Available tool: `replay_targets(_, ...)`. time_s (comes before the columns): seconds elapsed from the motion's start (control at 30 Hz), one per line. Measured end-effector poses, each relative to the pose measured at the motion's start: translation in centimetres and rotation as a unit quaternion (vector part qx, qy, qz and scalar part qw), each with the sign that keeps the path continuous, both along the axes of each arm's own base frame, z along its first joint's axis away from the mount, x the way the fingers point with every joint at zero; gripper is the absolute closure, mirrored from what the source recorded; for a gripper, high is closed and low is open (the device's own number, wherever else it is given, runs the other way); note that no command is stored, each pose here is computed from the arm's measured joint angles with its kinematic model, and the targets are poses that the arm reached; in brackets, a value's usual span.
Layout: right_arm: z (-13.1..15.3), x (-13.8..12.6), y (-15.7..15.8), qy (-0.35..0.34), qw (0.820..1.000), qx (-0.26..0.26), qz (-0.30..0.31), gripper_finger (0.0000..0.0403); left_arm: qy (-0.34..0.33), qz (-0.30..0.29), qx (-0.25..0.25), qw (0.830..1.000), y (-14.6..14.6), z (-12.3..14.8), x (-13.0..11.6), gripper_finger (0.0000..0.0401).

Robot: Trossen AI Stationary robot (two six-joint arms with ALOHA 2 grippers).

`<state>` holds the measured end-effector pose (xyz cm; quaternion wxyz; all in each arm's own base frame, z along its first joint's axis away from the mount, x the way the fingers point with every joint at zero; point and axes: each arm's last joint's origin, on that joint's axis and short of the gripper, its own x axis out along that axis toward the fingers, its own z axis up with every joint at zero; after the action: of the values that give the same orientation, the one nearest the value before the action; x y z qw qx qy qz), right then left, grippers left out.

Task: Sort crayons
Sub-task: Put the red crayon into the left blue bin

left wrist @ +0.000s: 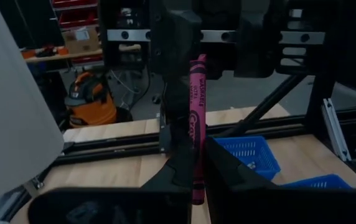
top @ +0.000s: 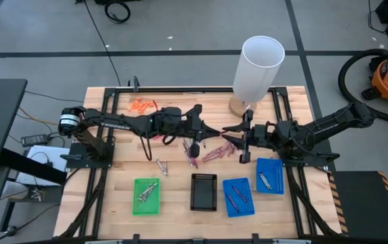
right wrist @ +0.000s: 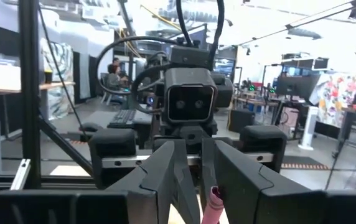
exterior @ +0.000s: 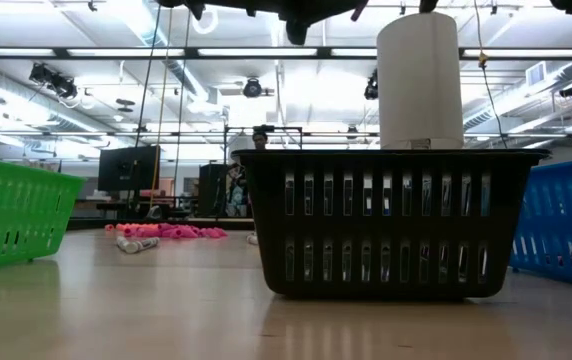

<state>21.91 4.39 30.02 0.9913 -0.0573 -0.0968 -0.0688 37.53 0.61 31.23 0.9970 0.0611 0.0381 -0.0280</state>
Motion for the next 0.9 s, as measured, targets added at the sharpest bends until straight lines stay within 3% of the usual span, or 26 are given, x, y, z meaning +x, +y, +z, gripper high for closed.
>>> replay_targets(0.43,0.78,-0.24,0.20,-0.039,0.998,-0.039,-0.010,0.0283,0.014,0.000,-0.003,1.000,-0.15,-0.32,0.08,0.0385)
replay_targets(0.9,0.62,-0.22,0.24,-0.031,0.999,-0.038,-0.013,0.0283,-0.023,-0.021,0.013,0.999,-0.97,0.36,0.13,0.0385)
